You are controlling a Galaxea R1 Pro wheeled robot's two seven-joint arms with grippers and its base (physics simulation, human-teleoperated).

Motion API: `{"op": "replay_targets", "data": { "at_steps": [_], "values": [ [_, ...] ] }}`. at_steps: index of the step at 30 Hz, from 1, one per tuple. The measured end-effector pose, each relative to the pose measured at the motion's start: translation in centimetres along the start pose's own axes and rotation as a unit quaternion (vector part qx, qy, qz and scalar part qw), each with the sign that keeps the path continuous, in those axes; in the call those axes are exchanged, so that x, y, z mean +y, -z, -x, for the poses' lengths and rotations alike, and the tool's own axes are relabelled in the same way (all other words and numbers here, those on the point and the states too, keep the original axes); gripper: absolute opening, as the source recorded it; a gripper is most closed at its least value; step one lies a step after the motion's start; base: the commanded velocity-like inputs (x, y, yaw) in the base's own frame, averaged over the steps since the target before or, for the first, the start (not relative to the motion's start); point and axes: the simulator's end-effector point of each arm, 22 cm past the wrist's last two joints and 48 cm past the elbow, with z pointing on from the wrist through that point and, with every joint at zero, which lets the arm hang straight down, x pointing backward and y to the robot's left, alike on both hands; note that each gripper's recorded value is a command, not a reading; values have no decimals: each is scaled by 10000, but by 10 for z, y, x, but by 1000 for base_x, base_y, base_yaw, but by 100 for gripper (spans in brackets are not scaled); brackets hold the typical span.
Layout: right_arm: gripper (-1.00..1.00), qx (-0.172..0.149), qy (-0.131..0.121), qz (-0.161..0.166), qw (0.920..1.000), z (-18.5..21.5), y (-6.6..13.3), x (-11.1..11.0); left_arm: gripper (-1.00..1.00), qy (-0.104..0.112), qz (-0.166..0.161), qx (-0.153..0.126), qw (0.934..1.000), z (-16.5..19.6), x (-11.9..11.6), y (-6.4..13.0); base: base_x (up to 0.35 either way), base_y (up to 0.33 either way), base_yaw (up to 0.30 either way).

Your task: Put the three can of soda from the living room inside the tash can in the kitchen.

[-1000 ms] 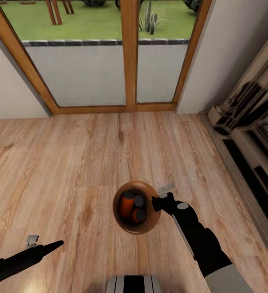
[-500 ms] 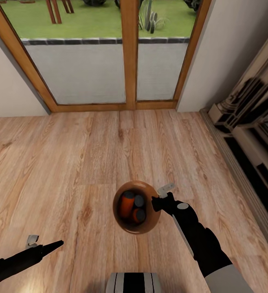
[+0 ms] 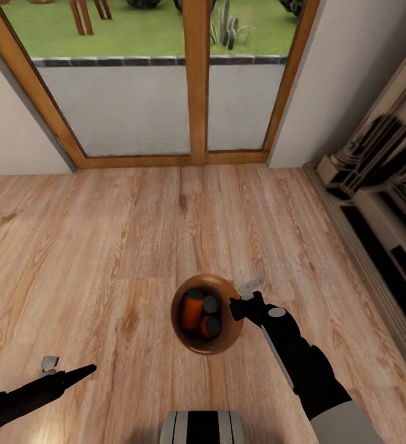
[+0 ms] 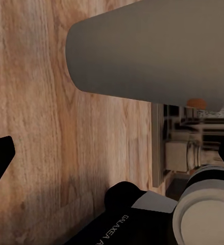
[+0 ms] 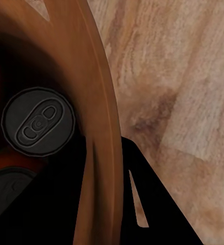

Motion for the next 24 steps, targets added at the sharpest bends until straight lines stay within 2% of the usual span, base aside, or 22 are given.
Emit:
{"op": "replay_targets", "data": {
  "at_steps": [5, 20, 24],
  "values": [
    [-100, 0, 1, -1, 10000, 0, 0, 0, 100, 2, 1, -4, 10000, 0, 0, 0, 0, 0, 0],
    [-100, 0, 2, -2, 10000, -25, -23, 0, 100, 0, -1, 1, 10000, -14, 29, -11, 0, 0, 0],
    [-100, -2, -1, 1, 10000, -25, -23, 0, 100, -4, -1, -4, 10000, -14, 29, -11, 0, 0, 0]
  ]
}}
